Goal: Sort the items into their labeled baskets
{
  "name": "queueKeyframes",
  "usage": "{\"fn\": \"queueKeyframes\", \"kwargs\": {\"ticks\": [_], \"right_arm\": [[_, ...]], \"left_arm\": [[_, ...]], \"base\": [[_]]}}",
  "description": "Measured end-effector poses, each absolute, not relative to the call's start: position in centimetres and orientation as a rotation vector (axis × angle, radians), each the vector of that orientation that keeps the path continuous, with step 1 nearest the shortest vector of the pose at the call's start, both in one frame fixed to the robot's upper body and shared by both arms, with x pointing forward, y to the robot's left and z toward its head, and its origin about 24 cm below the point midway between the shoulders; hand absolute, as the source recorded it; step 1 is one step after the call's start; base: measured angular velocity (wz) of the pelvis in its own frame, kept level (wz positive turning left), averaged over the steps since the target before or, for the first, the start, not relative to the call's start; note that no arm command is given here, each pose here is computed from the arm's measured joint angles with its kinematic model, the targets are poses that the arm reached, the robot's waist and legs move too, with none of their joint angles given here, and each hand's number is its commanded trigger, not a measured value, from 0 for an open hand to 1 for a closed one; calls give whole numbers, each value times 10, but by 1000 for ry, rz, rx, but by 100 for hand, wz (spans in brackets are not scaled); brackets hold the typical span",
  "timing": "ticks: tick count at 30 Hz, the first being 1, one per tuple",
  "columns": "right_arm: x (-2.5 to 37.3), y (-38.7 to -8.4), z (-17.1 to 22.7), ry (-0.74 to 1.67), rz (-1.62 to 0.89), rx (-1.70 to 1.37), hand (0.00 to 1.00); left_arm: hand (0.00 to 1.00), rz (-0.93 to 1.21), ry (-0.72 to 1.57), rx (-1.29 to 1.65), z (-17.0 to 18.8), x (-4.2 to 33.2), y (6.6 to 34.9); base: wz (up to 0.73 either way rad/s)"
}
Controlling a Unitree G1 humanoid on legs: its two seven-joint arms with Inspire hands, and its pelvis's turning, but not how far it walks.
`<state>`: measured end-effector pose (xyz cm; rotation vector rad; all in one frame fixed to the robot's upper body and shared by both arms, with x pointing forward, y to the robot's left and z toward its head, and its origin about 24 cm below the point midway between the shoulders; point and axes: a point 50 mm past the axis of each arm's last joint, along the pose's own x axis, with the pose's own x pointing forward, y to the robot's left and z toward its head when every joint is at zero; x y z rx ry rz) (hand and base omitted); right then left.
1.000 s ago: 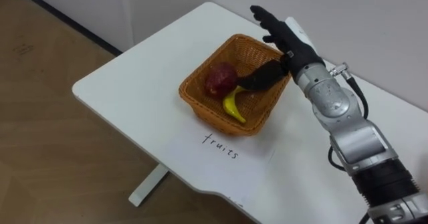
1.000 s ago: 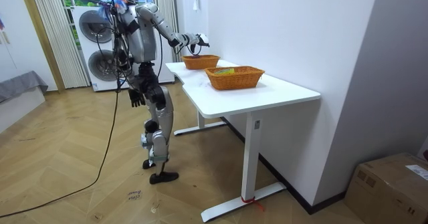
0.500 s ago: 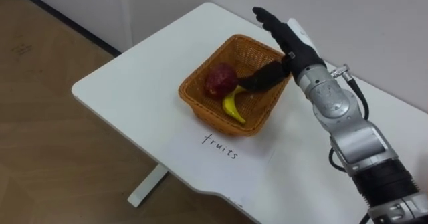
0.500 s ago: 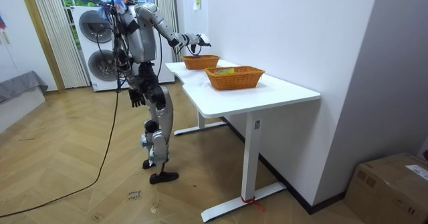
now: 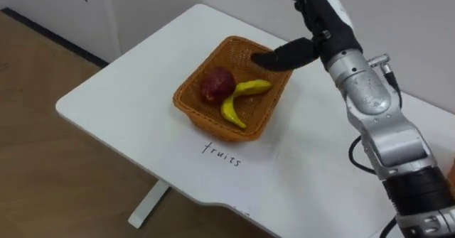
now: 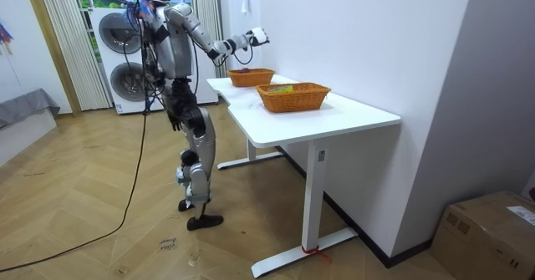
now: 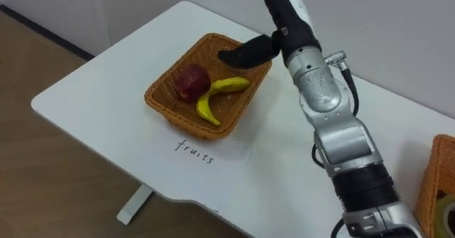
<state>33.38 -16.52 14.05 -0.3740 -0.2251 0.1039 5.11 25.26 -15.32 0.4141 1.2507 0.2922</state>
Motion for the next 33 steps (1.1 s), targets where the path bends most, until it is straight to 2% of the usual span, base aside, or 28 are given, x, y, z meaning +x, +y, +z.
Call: {"fn": "queueKeyframes", "kwargs": {"ticks": [8, 20, 27, 33], "right_arm": [[325, -198, 162, -306, -8, -294, 0], [297, -243, 156, -321, -201, -158, 0], [276, -271, 171, -417, -373, -111, 0], [257, -291, 160, -396, -500, -99, 0]], "left_arm": [[0, 307, 1293, 389, -156, 36, 250], [0, 315, 1242, 356, -155, 39, 251], [0, 351, 1303, 306, -158, 15, 250], [0, 367, 1330, 316, -158, 3, 251]], "base": [[-18], [-10], [-12], [-3]]}}
